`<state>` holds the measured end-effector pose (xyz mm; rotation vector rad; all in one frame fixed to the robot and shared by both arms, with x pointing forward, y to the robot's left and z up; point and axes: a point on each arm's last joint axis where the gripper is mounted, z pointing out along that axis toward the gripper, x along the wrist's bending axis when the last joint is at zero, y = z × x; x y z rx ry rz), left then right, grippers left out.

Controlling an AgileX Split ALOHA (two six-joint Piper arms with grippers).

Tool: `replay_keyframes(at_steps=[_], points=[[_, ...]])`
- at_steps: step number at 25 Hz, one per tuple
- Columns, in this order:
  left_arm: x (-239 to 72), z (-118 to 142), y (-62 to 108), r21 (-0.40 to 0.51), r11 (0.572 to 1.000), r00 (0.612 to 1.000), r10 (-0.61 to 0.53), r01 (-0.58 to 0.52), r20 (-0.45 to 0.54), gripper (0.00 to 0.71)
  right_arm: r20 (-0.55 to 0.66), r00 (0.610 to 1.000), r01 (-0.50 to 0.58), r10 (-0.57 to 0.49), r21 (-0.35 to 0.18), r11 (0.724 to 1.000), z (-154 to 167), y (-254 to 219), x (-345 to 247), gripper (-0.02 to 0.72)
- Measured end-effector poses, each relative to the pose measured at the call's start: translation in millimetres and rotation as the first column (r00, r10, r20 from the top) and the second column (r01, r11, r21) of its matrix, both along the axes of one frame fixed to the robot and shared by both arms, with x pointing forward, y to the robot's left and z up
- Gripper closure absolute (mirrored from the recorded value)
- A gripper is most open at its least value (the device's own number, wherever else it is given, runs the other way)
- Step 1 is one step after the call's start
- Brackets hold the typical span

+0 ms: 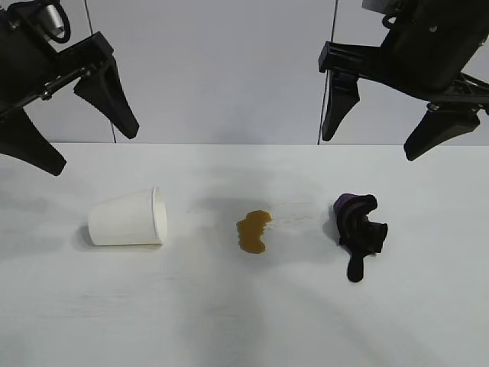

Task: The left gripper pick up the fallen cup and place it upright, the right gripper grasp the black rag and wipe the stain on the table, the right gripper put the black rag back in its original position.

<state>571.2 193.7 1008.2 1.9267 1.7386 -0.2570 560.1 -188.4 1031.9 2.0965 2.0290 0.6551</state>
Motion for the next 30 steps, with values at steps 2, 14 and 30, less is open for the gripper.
replay_keyframes(at_steps=[2,14,30], points=[[-1,-1,0.5,0.022,0.998,0.998,-0.064,0.063,0.024,0.017,0.000,1.000,0.000,0.000,0.000,1.000,0,0,0,0.071],[-8,-3,-52.2,0.669,0.403,0.339,-0.911,0.625,0.233,0.017,0.001,1.000,-0.008,0.008,-0.004,1.000,0,0,0,0.071],[14,-67,-66.6,0.673,0.358,0.339,-0.926,0.647,0.166,0.017,-0.008,0.999,-0.039,0.039,-0.021,0.999,-1,0,-1,0.071]])
